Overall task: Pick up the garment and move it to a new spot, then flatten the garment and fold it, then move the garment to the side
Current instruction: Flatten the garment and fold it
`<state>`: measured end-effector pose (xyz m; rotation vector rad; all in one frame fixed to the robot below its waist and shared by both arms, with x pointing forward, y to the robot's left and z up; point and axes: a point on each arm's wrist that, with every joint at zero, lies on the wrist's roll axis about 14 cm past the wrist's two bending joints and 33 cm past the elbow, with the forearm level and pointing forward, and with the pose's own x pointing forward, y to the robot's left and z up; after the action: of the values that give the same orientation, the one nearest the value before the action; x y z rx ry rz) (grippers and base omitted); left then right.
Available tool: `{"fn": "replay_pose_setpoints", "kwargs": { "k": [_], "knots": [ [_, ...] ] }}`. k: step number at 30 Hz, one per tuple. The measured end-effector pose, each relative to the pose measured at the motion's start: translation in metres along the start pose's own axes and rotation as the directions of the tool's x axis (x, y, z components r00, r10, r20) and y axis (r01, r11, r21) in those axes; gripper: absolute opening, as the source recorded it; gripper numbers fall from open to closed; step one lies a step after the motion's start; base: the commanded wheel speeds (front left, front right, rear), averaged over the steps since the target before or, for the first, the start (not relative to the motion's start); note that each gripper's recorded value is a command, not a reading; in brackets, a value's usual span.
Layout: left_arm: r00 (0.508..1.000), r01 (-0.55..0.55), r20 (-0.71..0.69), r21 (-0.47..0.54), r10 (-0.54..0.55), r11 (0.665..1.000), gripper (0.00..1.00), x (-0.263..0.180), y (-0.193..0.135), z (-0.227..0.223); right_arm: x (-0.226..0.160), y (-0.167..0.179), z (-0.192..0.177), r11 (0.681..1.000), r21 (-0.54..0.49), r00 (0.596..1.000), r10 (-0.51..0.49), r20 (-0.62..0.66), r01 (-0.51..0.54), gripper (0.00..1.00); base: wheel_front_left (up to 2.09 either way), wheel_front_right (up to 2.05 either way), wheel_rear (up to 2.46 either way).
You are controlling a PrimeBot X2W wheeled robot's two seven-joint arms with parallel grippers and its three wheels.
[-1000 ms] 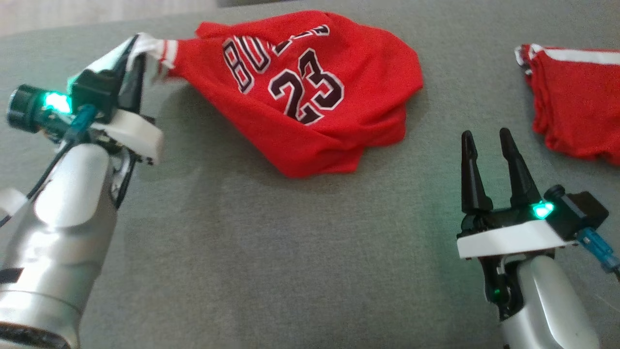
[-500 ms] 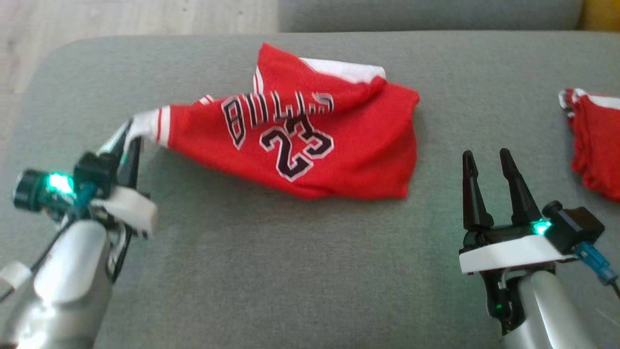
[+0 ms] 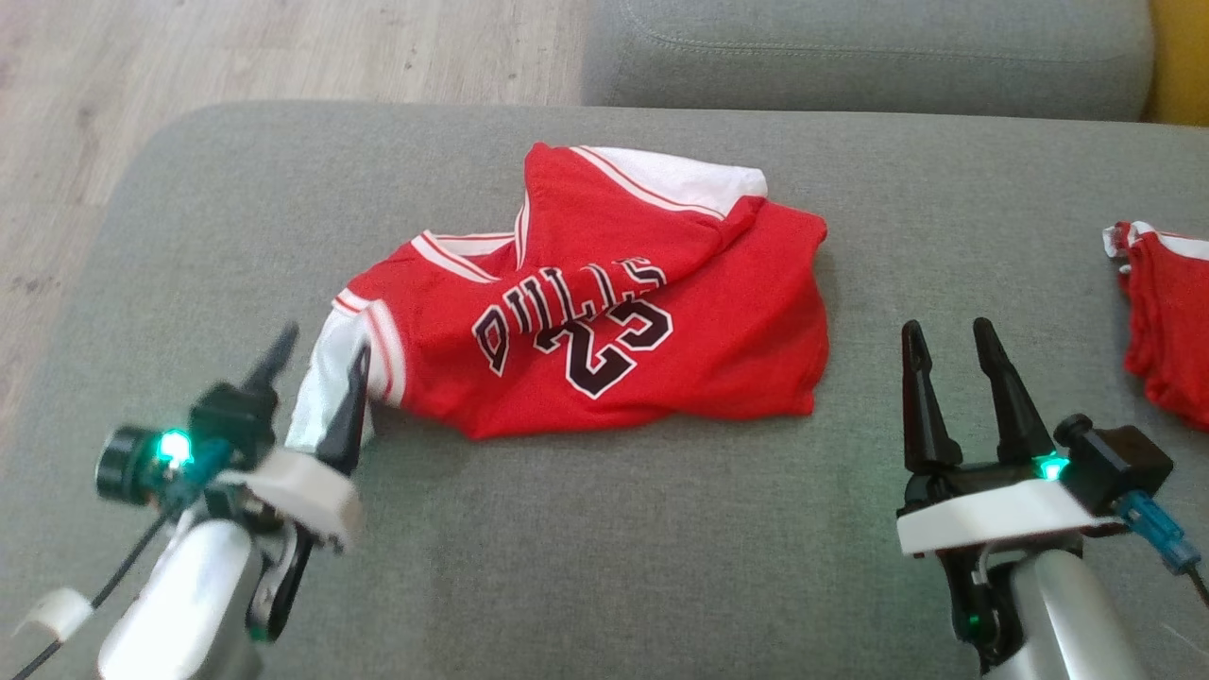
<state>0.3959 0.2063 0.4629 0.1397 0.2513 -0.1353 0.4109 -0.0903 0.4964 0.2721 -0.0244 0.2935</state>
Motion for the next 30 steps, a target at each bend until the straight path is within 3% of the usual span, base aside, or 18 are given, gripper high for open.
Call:
{"fn": "replay_pose_setpoints", "kwargs": {
  "k": [5,11,16,23,30],
  "knots": [
    [0.971,0.029,0.239,-0.111,-0.002,0.993,1.00,0.003,-0.018,0.062,-0.003,-0.006,0.006,1.000,-0.005,1.000,-0.021,0.017,0.021,1.00,0.00,0.00,0.00],
    [0.923,0.053,0.382,-0.240,0.045,0.969,1.00,0.000,-0.032,0.099,-0.009,-0.015,0.018,0.999,-0.014,0.998,-0.050,0.047,0.051,1.00,0.00,0.00,0.00],
    [0.941,0.074,0.334,-0.339,0.047,0.938,1.00,-0.005,-0.053,0.075,-0.017,-0.023,0.019,0.997,-0.017,0.996,-0.077,0.050,0.078,1.00,0.00,0.00,0.00],
    [0.958,0.054,0.283,-0.360,0.053,0.931,1.00,-0.005,-0.053,0.052,-0.011,-0.028,0.007,0.996,-0.016,0.996,-0.085,0.019,0.085,1.00,0.00,0.00,0.00],
    [0.961,0.030,0.266,-0.376,0.077,0.926,1.00,0.006,-0.044,0.046,0.036,-0.013,-0.009,0.999,-0.049,0.998,-0.014,-0.064,0.011,1.00,0.00,0.00,0.00]
  ]
}}
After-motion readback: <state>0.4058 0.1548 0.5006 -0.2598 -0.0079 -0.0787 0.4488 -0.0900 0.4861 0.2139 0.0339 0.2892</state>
